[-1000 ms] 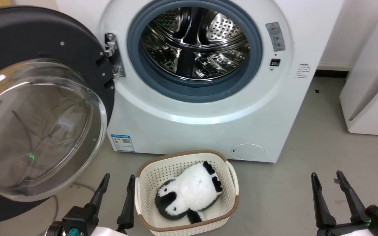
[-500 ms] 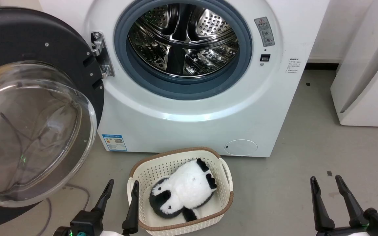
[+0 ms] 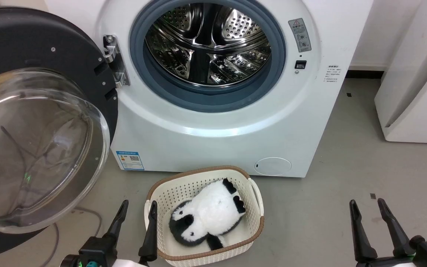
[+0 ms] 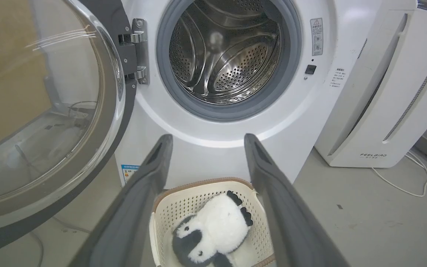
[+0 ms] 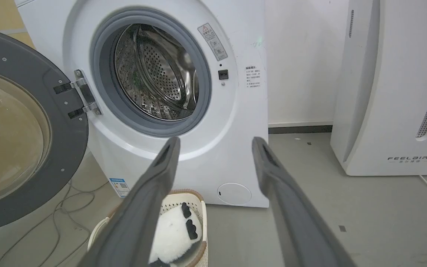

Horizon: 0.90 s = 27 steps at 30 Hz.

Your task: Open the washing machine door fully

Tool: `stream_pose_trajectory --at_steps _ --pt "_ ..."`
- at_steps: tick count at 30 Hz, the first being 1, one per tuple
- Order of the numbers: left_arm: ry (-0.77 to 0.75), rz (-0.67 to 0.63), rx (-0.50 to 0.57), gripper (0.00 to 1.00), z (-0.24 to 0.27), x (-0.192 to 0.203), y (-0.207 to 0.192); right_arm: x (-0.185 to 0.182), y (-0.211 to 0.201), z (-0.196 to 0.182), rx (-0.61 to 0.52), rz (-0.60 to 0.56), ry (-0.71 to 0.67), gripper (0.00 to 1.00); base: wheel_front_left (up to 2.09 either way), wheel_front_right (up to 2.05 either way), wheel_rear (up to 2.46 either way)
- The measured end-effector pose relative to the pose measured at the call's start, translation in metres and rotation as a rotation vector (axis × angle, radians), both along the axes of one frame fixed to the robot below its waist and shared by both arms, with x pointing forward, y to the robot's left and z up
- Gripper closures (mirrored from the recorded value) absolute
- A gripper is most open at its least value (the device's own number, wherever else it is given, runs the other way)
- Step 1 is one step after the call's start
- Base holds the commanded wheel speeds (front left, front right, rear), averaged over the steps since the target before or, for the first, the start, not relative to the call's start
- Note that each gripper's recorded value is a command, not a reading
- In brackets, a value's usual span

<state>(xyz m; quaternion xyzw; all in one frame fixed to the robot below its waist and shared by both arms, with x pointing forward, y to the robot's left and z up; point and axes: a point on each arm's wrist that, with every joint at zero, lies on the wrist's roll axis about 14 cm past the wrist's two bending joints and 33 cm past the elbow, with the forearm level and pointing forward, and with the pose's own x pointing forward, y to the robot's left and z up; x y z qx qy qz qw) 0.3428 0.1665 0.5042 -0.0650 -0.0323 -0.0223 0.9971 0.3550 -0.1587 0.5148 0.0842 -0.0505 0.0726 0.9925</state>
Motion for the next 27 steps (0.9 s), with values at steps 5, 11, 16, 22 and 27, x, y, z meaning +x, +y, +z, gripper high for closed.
stream_pose_trajectory --at_steps 5,11,16,22,27 --pt "0.003 -0.003 -0.003 1.00 -0.0008 -0.0002 -0.0019 0.0002 0.0002 0.0001 0.000 0.001 0.000 1.00 0.00 0.00 0.00" --pt "0.009 -0.005 -0.003 1.00 -0.0013 0.0004 -0.0027 -0.0001 -0.0002 -0.0007 -0.008 0.000 0.006 1.00 0.00 0.00 0.00" --pt "0.015 -0.005 0.005 1.00 -0.0017 0.0012 -0.0022 -0.0002 -0.0005 -0.0017 -0.013 0.000 0.015 1.00 0.00 0.00 0.00" --pt "0.023 0.001 0.020 1.00 -0.0016 0.0025 0.0000 -0.0004 -0.0009 -0.0026 -0.030 0.000 0.024 1.00 0.00 0.00 0.00" --pt "0.025 0.001 0.027 1.00 -0.0008 0.0034 0.0002 0.0005 -0.0010 -0.0023 -0.037 0.001 0.028 1.00 0.00 0.00 0.00"
